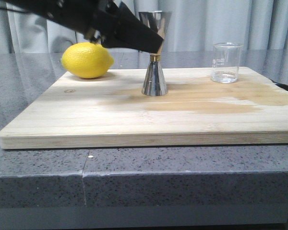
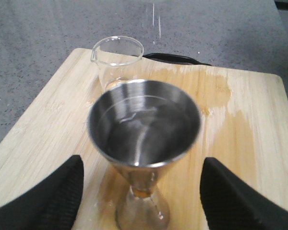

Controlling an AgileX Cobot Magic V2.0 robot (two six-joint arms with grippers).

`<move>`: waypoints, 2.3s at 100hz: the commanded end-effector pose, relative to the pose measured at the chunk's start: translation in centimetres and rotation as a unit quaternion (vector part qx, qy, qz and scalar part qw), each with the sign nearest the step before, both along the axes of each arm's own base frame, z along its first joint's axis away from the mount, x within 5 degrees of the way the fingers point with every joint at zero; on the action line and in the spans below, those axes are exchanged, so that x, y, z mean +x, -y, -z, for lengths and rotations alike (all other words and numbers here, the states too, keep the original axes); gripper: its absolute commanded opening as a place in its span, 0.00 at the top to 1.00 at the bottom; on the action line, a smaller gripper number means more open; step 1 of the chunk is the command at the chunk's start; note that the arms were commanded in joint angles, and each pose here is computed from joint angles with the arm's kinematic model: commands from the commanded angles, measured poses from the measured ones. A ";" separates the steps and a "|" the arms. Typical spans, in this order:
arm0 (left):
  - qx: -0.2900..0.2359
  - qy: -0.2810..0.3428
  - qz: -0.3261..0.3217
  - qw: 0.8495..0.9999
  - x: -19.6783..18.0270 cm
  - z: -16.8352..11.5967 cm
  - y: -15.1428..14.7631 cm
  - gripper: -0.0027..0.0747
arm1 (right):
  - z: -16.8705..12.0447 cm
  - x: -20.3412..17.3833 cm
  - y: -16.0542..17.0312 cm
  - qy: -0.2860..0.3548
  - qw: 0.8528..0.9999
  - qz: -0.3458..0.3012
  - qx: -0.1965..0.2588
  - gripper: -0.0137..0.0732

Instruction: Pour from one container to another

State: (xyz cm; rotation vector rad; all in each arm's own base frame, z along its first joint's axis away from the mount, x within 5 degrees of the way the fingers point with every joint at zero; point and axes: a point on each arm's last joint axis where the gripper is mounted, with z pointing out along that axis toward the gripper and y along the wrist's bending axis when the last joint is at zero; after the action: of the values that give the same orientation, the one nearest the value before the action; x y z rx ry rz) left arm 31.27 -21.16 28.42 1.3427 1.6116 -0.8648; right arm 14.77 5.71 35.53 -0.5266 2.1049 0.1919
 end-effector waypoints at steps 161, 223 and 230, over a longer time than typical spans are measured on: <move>0.023 0.003 -0.461 0.887 -23.3 -6.5 -17.7 0.77 | 0.3 -6.6 3.8 0.075 0.987 0.118 0.080 0.59; 0.022 0.004 -0.461 0.887 -23.3 -6.5 -17.7 0.99 | 0.4 -6.6 3.8 0.073 0.987 0.119 0.077 0.93; 0.022 0.004 -0.461 0.887 -23.3 -6.5 -17.7 0.99 | 0.4 -6.6 3.8 0.073 0.987 0.119 0.077 0.93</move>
State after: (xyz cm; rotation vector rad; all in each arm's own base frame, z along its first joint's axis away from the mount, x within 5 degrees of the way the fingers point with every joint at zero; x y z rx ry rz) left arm 7.73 -3.26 33.60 0.4909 2.0605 -0.1960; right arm 8.02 1.89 33.85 -0.1897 2.0634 0.1683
